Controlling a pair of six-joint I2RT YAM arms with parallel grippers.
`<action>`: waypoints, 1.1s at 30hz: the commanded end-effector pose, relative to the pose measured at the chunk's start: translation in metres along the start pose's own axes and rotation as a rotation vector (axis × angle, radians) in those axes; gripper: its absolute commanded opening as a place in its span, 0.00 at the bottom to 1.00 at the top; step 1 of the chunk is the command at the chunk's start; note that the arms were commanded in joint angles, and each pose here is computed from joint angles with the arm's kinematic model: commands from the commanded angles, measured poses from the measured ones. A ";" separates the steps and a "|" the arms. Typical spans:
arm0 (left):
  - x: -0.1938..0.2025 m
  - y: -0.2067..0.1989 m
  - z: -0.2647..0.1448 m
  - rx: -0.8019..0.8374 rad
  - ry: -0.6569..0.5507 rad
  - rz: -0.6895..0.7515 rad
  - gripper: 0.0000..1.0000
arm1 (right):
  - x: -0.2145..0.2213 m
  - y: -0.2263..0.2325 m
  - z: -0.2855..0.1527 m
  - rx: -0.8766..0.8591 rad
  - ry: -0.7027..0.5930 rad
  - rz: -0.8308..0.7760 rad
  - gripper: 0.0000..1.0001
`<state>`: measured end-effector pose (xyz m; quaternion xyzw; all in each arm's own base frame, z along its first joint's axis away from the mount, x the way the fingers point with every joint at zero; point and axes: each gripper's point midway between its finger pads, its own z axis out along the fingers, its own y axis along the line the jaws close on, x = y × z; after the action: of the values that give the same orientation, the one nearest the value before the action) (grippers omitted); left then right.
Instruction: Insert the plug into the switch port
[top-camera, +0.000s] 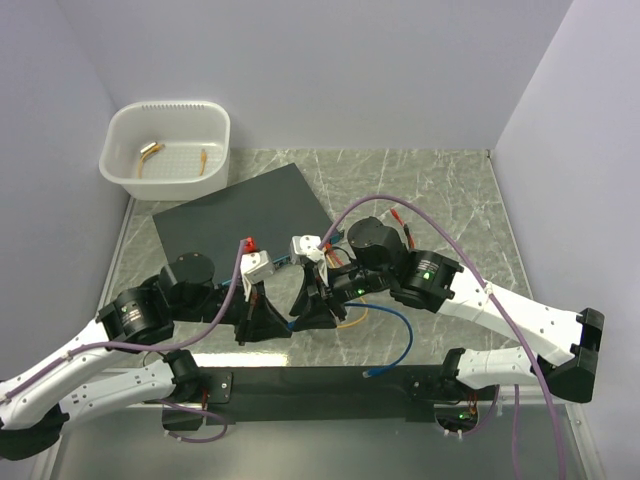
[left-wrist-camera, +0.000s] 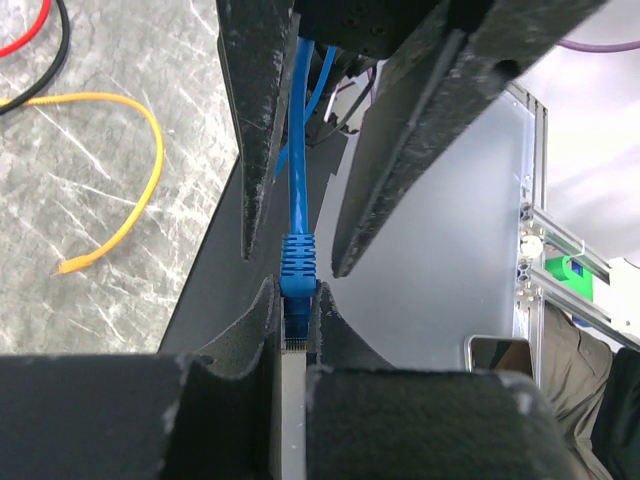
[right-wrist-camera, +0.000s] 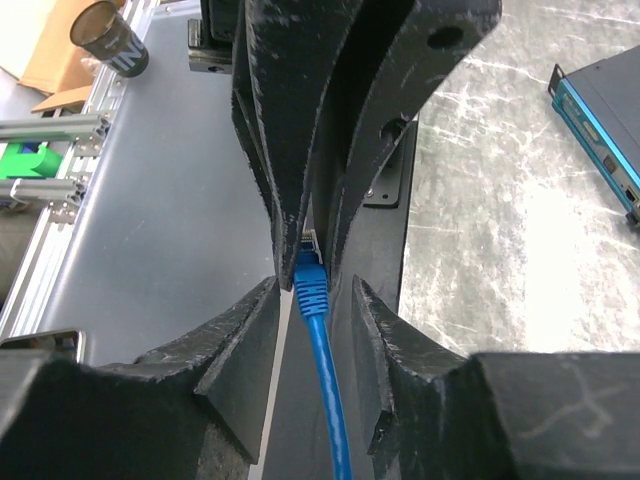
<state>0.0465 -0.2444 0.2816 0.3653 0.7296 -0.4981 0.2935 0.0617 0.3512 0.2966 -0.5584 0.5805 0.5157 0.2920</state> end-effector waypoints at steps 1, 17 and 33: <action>-0.017 -0.011 -0.004 0.039 -0.073 0.033 0.00 | -0.009 0.001 -0.001 -0.007 -0.037 -0.026 0.41; -0.024 -0.008 -0.006 0.012 -0.122 0.030 0.03 | -0.005 0.015 -0.004 -0.082 -0.024 -0.028 0.24; -0.045 0.036 -0.015 -0.248 -0.267 -0.026 0.75 | 0.013 -0.020 -0.014 0.154 -0.082 0.054 0.00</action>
<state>0.0768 -0.2381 0.2924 0.2932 0.7430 -0.4737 0.3710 0.0578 0.3365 0.2782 -0.5411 0.5929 0.5182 0.2954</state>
